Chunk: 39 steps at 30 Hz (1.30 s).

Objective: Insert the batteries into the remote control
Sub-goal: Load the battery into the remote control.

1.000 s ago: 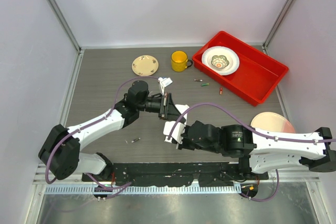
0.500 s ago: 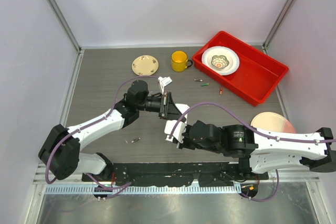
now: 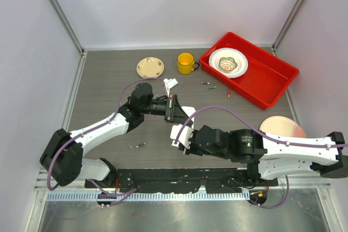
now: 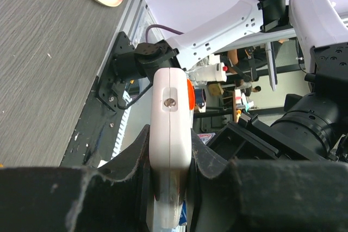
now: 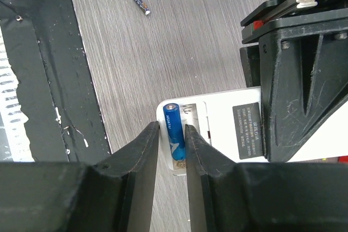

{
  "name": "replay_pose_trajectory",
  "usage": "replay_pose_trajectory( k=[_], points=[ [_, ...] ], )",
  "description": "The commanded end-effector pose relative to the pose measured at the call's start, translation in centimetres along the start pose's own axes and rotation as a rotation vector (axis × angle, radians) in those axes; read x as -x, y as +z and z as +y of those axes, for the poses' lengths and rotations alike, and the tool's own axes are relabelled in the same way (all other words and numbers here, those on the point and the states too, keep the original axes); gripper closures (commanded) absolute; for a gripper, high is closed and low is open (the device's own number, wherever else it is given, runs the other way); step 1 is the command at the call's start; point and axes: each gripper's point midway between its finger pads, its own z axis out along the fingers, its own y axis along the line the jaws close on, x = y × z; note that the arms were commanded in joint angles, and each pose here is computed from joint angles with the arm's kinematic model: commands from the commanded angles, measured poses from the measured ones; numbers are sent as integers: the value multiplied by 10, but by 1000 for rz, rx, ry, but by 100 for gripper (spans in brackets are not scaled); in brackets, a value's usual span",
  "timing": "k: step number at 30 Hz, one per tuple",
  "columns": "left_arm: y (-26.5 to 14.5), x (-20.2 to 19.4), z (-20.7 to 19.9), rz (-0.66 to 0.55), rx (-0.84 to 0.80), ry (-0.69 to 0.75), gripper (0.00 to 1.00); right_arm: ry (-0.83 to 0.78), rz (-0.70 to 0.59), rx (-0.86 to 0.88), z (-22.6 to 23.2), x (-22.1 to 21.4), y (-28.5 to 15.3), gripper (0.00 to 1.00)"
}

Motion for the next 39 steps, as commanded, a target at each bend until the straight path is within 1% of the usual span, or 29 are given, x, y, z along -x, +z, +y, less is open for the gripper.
replay_pose_trajectory(
  k=[1, 12, 22, 31, 32, 37, 38, 39],
  points=[
    [-2, 11, -37, -4, -99, 60, 100, -18, 67, -1, 0, -13, -4, 69],
    [0, 10, -34, 2, -97, 51, 100, -3, 25, -54, -12, -2, -11, 63],
    [5, 4, -24, 7, -89, 16, 100, 2, 5, -80, -18, 2, -13, 61],
    [8, 1, -19, 13, -84, 2, 100, 14, -11, -99, -22, 6, -17, 52],
    [9, 1, -19, 14, -85, 2, 100, 16, -12, -103, -23, 6, -17, 48],
    [10, 0, -17, 15, -84, -1, 100, 19, -21, -125, -26, 7, -17, 37],
    [11, -1, -16, 20, -84, -3, 100, 22, -30, -128, -27, 9, -18, 29],
    [11, -1, -17, 20, -85, -2, 100, 22, -31, -133, -28, 9, -18, 27]
  ],
)
